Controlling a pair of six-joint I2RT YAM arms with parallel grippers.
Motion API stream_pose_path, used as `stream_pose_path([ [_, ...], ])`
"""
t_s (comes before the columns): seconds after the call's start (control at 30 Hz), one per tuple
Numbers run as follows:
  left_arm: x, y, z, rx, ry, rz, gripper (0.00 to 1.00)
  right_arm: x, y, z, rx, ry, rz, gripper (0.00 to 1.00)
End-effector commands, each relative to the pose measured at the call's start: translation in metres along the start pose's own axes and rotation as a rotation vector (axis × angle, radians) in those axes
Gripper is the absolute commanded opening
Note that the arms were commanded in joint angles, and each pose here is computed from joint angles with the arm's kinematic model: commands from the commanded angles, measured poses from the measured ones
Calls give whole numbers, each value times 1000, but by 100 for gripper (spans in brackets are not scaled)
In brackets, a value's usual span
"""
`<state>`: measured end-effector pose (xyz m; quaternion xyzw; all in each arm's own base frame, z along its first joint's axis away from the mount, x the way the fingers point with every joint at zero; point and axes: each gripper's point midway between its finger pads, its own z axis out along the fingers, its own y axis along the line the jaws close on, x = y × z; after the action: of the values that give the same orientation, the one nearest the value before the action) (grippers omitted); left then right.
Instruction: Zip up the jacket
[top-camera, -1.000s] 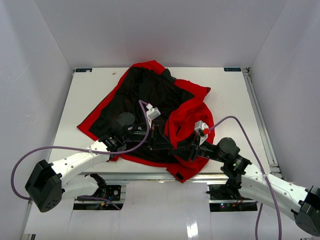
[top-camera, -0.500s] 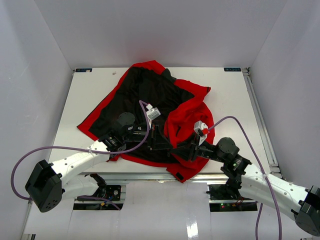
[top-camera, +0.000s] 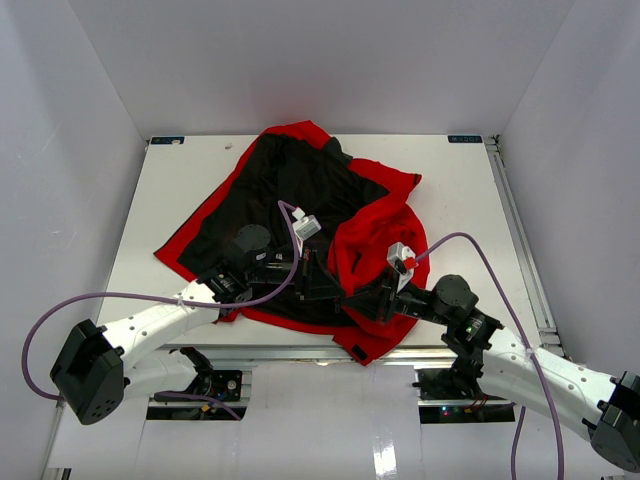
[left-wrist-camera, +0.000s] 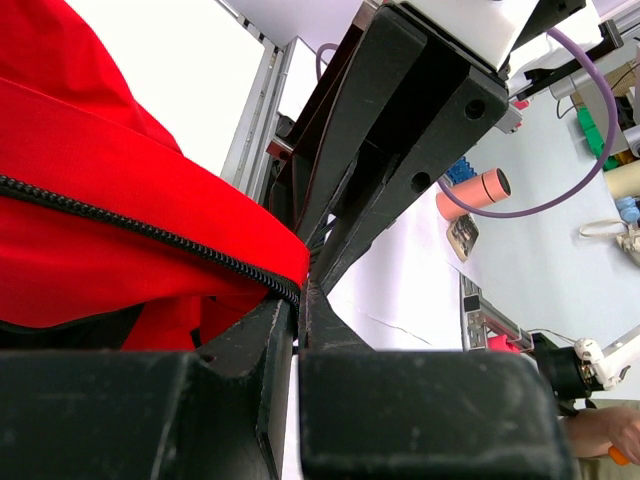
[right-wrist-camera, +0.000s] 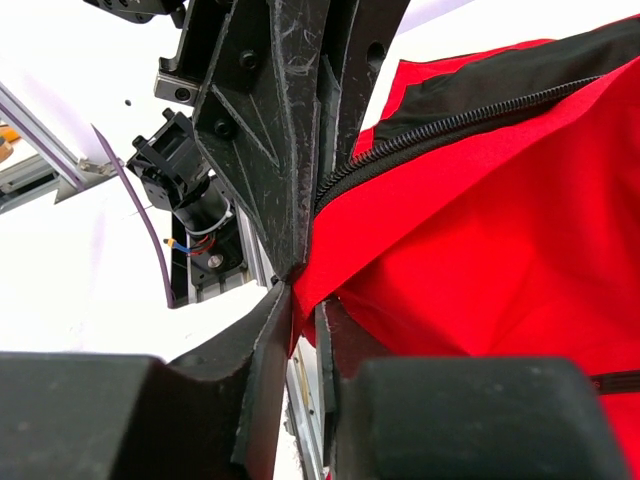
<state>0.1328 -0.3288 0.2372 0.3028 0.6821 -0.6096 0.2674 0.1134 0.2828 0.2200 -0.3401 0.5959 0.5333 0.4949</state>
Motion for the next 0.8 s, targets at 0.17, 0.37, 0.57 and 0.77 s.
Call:
stream_pose_path([
  [0.17, -10, -11, -2, 30, -22, 34, 0, -9, 6, 2, -28, -3, -16, 23],
  [0.37, -10, -11, -2, 30, -22, 35, 0, -5, 5, 4, -24, 10, -4, 25],
  [0.57, -9, -11, -2, 32, -22, 34, 0, -5, 3, 4, -16, 8, -5, 17],
  [0.77, -11, -8, -2, 15, -29, 35, 4, -9, 1, 2, -2, -16, -21, 8],
])
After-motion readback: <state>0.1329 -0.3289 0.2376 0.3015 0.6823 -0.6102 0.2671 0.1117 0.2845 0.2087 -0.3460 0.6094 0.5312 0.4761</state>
